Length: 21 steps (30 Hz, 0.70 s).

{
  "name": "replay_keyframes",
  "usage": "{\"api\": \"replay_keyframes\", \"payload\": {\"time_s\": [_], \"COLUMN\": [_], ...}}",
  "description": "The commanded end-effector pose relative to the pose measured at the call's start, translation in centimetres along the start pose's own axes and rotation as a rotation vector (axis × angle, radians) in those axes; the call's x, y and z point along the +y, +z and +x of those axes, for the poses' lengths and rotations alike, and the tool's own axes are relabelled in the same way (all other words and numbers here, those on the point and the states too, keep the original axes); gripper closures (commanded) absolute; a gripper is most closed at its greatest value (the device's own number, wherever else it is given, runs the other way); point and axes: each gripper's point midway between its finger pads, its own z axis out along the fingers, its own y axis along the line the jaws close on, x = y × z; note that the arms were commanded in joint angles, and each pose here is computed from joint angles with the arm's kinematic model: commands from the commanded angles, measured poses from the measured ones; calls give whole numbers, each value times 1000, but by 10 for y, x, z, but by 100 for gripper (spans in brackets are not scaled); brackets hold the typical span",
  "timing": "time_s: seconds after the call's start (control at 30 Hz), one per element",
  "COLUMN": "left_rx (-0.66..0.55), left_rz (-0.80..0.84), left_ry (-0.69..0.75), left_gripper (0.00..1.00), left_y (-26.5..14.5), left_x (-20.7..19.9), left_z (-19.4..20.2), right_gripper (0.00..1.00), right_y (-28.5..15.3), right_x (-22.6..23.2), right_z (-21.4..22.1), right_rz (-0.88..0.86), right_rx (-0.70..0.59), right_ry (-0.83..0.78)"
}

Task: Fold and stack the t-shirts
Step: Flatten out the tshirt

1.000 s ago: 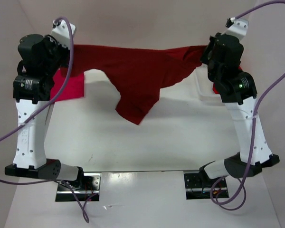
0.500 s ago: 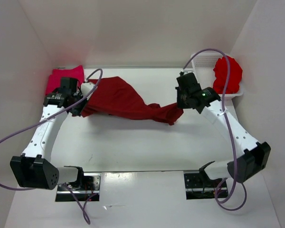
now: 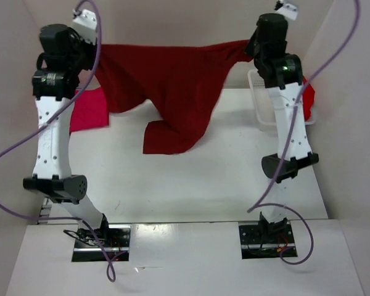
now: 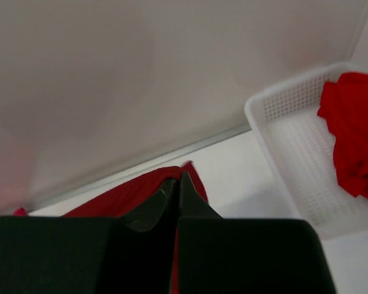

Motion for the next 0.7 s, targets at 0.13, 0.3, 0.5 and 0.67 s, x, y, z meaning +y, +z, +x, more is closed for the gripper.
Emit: {"api": "replay_keyframes", "payload": {"time_s": [0.13, 0.3, 0.5, 0.67], "left_rx": [-104, 59, 247, 511], "left_rz": [19, 72, 92, 263], "left_ry": [5, 65, 198, 274], "left_gripper": [100, 100, 100, 100], "left_y": [-54, -52, -87, -119], "left_x": [-6, -30, -40, -80], "left_z": [-18, 58, 134, 238], "right_gripper": [100, 100, 100, 100], "right_y": [-77, -110, -140, -155], "right_x": [-35, -30, -52, -88], "right_z": [-46, 11, 102, 198], "right_rz": [80, 125, 136, 173], "right_rx": [-99, 6, 218, 459], "right_ry": [-13, -167, -183, -227]}}
